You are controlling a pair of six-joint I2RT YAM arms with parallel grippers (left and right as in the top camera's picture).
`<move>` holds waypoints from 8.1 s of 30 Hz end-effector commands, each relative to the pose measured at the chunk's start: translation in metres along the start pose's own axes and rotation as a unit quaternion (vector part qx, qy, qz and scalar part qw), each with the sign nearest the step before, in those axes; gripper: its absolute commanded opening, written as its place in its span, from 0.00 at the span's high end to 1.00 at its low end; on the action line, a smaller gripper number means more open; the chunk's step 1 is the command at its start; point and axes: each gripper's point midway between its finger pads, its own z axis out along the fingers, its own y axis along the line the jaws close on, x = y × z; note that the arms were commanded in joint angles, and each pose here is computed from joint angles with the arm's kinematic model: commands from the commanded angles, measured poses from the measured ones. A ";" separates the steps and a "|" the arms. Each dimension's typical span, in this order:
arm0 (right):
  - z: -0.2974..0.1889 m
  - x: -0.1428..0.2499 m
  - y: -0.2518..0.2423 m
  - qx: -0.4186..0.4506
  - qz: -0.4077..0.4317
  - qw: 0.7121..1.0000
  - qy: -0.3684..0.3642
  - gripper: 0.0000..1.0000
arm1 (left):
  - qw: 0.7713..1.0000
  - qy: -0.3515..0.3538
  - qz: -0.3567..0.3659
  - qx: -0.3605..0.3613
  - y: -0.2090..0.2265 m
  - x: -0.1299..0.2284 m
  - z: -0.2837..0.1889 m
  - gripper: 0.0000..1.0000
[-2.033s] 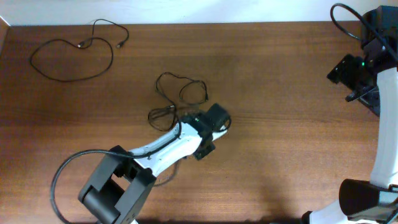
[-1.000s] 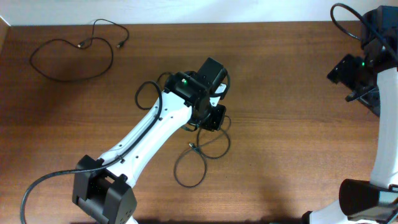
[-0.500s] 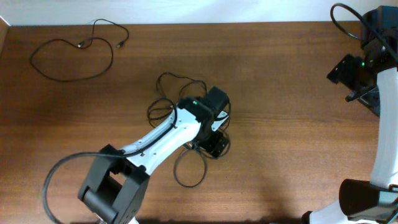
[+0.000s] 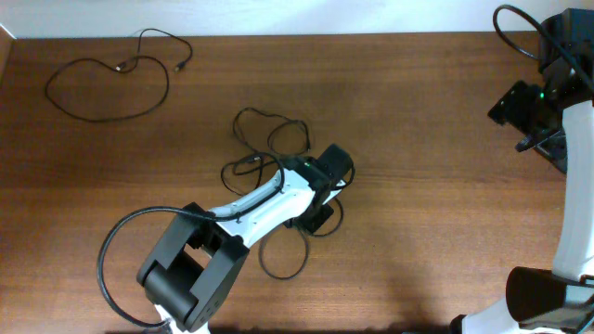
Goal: Untangle cables
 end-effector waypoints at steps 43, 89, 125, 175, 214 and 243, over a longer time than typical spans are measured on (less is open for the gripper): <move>0.002 0.000 -0.001 0.003 0.002 1.000 0.003 0.02 | 0.746 -0.450 -0.487 0.052 0.326 0.008 -0.400 1.00; 0.002 0.000 -0.001 0.003 0.002 1.000 0.003 0.02 | 0.639 -0.206 -0.735 0.091 0.496 0.300 -0.124 0.01; 0.002 0.000 -0.001 0.003 0.002 1.000 0.003 0.02 | 0.793 -0.079 -0.590 -0.129 0.556 0.256 -0.009 0.40; 0.002 0.000 -0.001 0.003 0.002 1.000 0.003 0.02 | 0.695 -0.023 -0.719 0.015 0.460 0.323 -0.083 0.00; 0.002 0.000 -0.001 0.003 0.002 1.000 0.003 0.01 | 0.697 0.070 -0.714 0.010 0.430 0.309 -0.066 0.12; 0.002 0.000 -0.001 0.003 0.002 1.000 0.003 0.02 | 0.580 0.009 -0.812 0.065 0.306 0.335 0.037 0.01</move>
